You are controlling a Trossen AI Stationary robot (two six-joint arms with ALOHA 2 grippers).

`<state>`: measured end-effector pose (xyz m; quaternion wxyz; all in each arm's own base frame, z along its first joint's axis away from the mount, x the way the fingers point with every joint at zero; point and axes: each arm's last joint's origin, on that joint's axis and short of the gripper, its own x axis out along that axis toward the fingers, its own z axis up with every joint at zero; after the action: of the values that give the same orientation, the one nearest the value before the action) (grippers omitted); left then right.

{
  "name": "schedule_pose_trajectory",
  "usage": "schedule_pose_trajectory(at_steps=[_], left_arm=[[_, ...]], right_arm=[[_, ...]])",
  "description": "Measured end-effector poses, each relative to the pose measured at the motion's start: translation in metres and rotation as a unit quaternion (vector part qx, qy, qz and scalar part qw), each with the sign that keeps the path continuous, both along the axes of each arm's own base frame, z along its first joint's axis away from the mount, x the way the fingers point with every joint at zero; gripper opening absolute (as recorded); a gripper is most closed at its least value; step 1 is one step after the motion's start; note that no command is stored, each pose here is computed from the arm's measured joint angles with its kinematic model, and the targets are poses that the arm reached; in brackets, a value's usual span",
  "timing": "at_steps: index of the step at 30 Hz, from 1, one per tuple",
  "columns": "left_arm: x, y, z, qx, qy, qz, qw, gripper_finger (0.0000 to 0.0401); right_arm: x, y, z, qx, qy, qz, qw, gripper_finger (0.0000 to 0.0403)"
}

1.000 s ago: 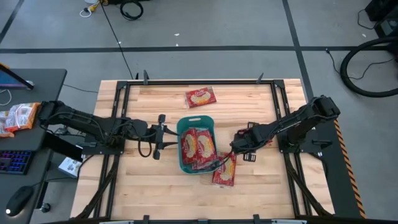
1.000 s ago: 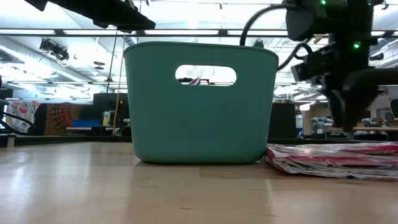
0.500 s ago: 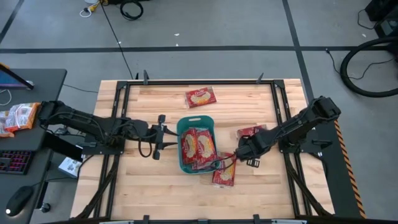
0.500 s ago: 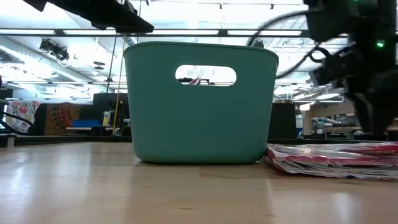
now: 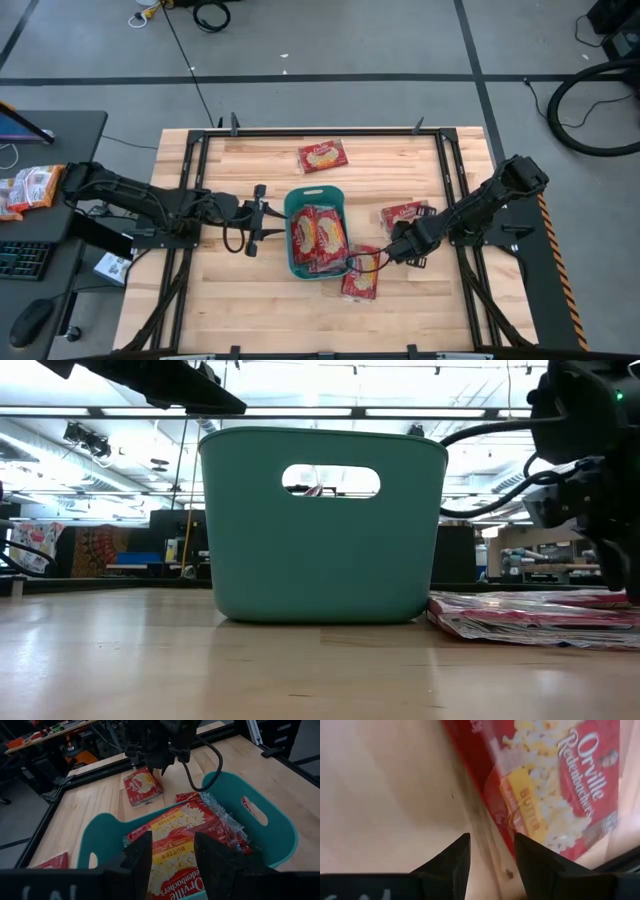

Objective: Sort popcorn bags into baskets
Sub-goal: Put the red popcorn bag into the green bin

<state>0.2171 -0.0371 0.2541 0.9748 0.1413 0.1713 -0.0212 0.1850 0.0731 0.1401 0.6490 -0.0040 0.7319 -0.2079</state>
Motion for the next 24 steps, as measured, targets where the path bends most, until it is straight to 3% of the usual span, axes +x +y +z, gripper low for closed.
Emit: schedule_pose_trajectory(at_steps=[5,11,24], left_arm=[[0.0,0.0,0.0,0.0,0.0,0.0,1.0,0.0151],[0.0,0.0,0.0,0.0,0.0,0.0,1.0,0.0151],[0.0,0.0,0.0,0.0,0.0,0.0,1.0,0.0151]], right_arm=[[0.0,0.002,0.0,-0.003,0.011,0.071,0.997,0.0156],[-0.001,0.006,0.001,-0.042,0.012,0.157,0.987,0.0156],[-0.008,0.002,-0.016,-0.049,-0.019,0.132,0.99,0.0154]])
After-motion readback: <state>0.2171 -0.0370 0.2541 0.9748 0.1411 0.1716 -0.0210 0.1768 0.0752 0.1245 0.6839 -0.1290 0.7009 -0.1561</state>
